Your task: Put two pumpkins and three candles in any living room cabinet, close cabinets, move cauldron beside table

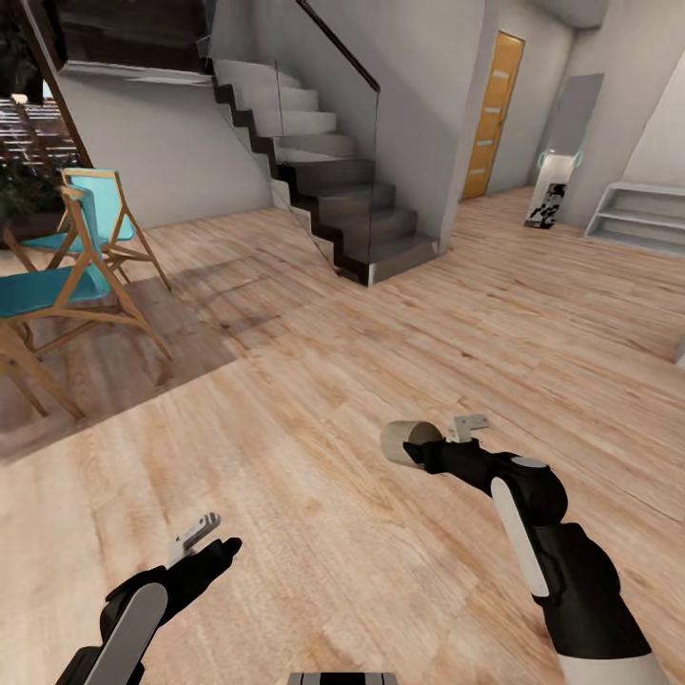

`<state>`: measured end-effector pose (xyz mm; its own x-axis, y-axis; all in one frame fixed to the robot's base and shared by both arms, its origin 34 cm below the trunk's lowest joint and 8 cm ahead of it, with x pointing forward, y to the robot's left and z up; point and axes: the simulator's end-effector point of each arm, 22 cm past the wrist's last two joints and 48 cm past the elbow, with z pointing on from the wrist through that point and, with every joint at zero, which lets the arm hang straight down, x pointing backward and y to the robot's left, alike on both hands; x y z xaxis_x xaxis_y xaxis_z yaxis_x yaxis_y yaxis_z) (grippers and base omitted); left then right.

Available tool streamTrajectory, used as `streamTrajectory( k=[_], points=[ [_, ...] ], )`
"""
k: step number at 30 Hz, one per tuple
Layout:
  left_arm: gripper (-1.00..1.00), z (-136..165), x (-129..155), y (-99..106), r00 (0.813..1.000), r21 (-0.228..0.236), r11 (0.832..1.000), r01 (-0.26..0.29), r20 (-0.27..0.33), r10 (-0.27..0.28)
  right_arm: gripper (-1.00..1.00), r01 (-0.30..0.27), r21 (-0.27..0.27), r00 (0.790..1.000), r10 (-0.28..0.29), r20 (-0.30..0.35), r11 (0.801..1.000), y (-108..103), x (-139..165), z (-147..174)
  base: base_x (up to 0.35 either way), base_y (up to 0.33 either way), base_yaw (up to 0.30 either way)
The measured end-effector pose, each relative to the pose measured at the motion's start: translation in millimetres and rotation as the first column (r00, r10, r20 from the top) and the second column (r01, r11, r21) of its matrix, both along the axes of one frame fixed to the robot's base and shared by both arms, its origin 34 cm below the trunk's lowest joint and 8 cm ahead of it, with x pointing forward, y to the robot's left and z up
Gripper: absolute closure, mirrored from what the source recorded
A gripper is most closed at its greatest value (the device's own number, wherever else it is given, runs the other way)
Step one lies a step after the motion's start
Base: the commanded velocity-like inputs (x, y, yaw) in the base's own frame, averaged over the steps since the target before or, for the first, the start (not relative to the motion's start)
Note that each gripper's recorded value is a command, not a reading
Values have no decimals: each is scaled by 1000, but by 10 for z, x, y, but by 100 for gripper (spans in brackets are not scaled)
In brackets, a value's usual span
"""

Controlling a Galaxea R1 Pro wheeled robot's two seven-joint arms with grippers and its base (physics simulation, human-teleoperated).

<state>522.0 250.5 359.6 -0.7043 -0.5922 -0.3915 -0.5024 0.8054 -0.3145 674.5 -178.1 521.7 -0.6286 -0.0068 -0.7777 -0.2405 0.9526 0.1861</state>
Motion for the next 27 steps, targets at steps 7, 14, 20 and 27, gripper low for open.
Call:
streamTrajectory(
  k=[7, 14, 20, 27],
  points=[
    [-100, 130, 34, 2, 1000, 1, 1000, 0, 27, 0, 100, -53, -12, 998, 54, 22, 998, 211, -73, 139, 0, 0, 289],
    [-100, 224, 3, 257, 996, 9, 997, -74, 53, 74, 100, -86, -28, 995, 87, 42, 996, 330, -152, 253, 0, 0, 289],
    [-100, 308, -1, 350, 992, 9, 995, -103, 72, 102, 100, -88, -29, 994, 90, 66, 996, 345, -168, 400, 0, 0, 289],
    [-100, 404, 33, 402, 985, 7, 991, -136, 107, 134, 100, -88, -31, 991, 91, 93, 996, 351, -190, 569, 0, 0, 289]
  ],
)
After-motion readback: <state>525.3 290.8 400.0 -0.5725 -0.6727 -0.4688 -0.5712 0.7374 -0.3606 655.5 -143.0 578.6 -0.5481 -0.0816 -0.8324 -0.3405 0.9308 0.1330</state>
